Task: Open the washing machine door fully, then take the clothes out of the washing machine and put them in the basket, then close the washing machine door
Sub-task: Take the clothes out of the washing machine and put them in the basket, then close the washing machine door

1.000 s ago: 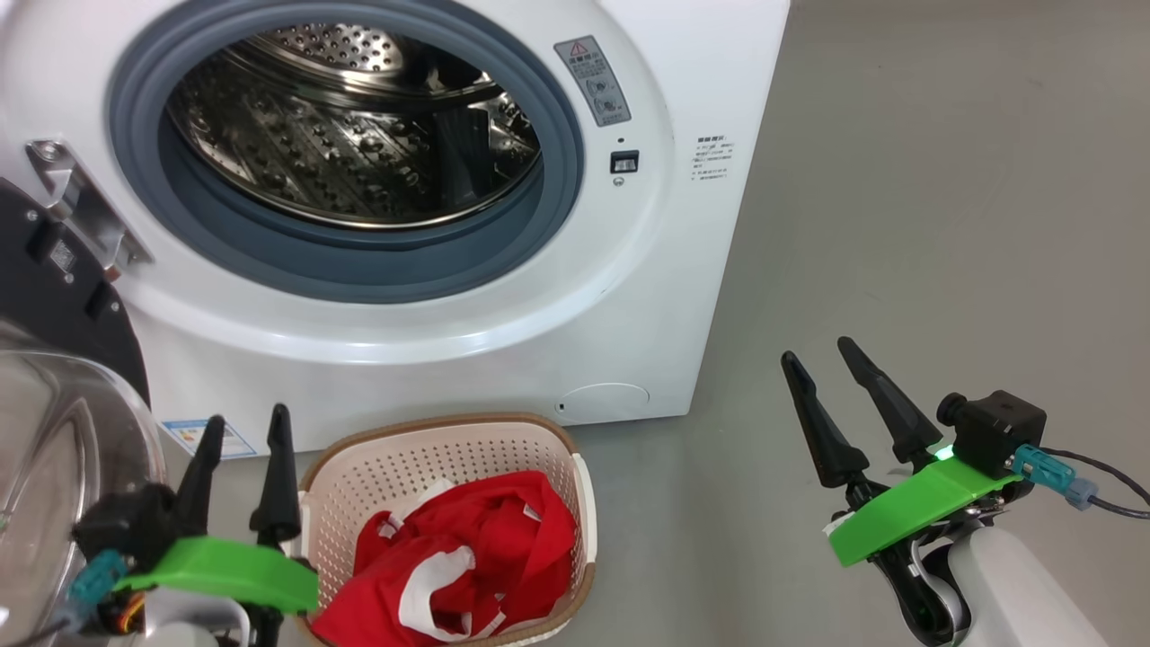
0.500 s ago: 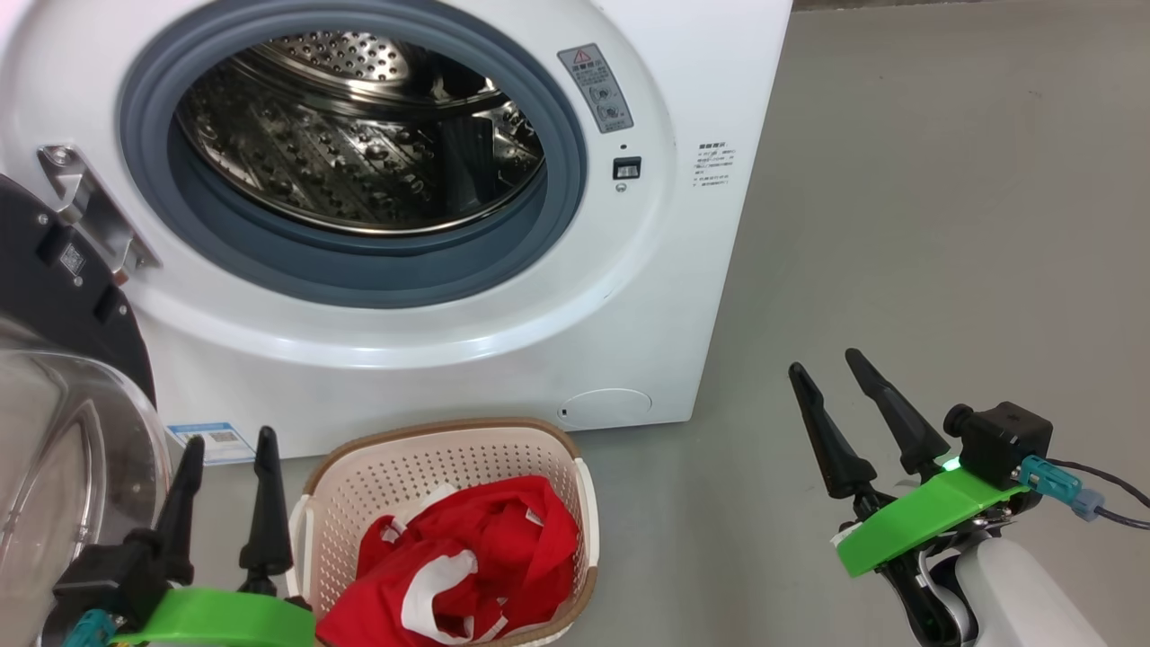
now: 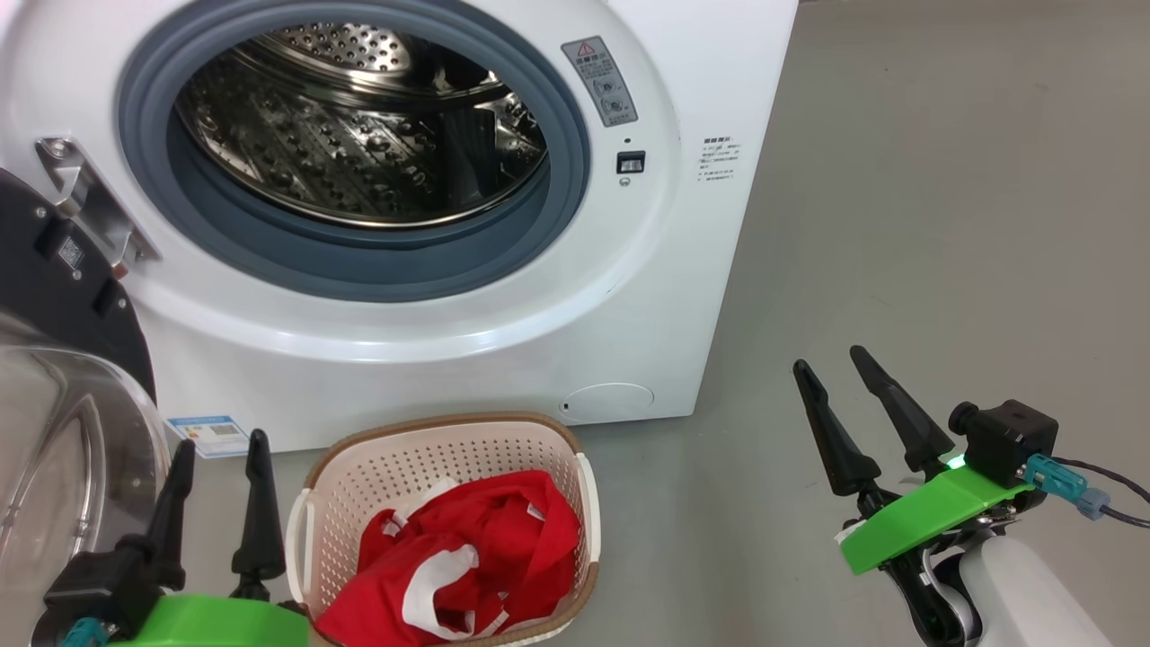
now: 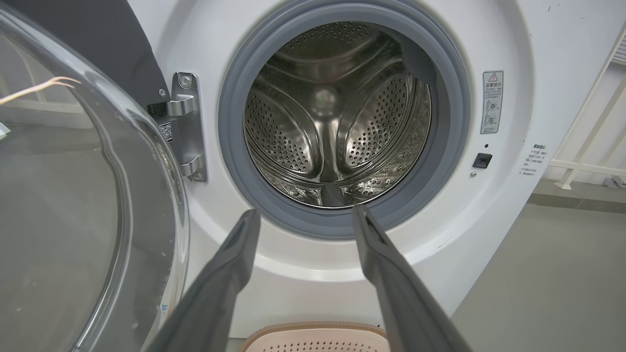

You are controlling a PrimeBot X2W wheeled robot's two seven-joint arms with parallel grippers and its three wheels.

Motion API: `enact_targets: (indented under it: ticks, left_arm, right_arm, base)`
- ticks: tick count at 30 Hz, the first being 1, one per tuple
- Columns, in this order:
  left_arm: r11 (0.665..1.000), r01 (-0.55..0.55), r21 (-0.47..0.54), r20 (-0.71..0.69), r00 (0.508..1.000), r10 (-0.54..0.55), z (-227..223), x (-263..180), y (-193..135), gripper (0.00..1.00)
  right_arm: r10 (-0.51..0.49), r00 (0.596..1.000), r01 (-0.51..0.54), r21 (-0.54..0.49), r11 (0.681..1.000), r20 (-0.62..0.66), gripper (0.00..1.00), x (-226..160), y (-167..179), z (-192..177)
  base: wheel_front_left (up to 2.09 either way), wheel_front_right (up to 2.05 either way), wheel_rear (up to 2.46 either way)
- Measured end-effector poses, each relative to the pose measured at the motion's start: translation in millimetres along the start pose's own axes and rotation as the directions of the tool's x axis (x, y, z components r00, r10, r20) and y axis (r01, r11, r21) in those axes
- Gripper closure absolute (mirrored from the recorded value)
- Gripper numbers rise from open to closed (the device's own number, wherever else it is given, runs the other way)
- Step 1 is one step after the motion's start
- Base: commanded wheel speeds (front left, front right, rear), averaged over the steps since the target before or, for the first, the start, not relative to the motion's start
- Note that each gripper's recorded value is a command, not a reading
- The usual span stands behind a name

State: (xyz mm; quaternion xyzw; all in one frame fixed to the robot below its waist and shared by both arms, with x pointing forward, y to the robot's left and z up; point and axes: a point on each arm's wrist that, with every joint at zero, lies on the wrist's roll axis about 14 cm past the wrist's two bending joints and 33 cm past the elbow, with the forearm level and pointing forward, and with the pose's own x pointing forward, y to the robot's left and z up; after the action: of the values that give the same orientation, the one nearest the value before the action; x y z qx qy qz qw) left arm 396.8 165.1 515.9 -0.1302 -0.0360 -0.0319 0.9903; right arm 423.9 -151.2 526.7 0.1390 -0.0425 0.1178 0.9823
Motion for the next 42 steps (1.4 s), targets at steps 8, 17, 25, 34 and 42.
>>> enact_targets:
  ticks: [8,17,25,34,42]
  left_arm:
    - [1.0,-0.003,0.001,0.004,1.0,0.003,1.6,0.0,1.2,0.0]
    - [1.0,-0.003,0.0,0.006,1.0,0.003,2.2,0.0,0.7,0.0]
    - [1.0,-0.006,-0.001,0.013,1.0,0.006,4.6,-1.2,1.2,0.0]
    - [1.0,-0.004,-0.004,0.014,1.0,0.004,5.2,-2.4,1.5,0.0]
    - [1.0,-0.005,-0.006,0.017,1.0,0.005,6.3,-3.3,1.4,0.0]
  right_arm:
    - [0.0,1.0,0.0,-0.001,1.0,0.002,0.0,-0.3,0.2,1.0]
    - [-0.001,1.0,0.001,-0.003,1.0,0.007,0.0,-1.6,0.1,2.9]
    - [0.003,1.0,-0.003,-0.005,1.0,0.008,0.0,-2.9,1.7,4.1]
    - [0.007,1.0,-0.007,-0.007,1.0,0.008,0.0,-3.4,3.3,4.8]
    - [0.014,1.0,-0.014,-0.008,1.0,0.008,0.0,-3.2,5.5,4.7]
  base:
    - [0.0,0.0,0.0]
    - [0.0,0.0,0.0]
    - [0.0,0.0,0.0]
    - [-0.55,0.55,0.0]
    - [-1.68,1.68,0.0]
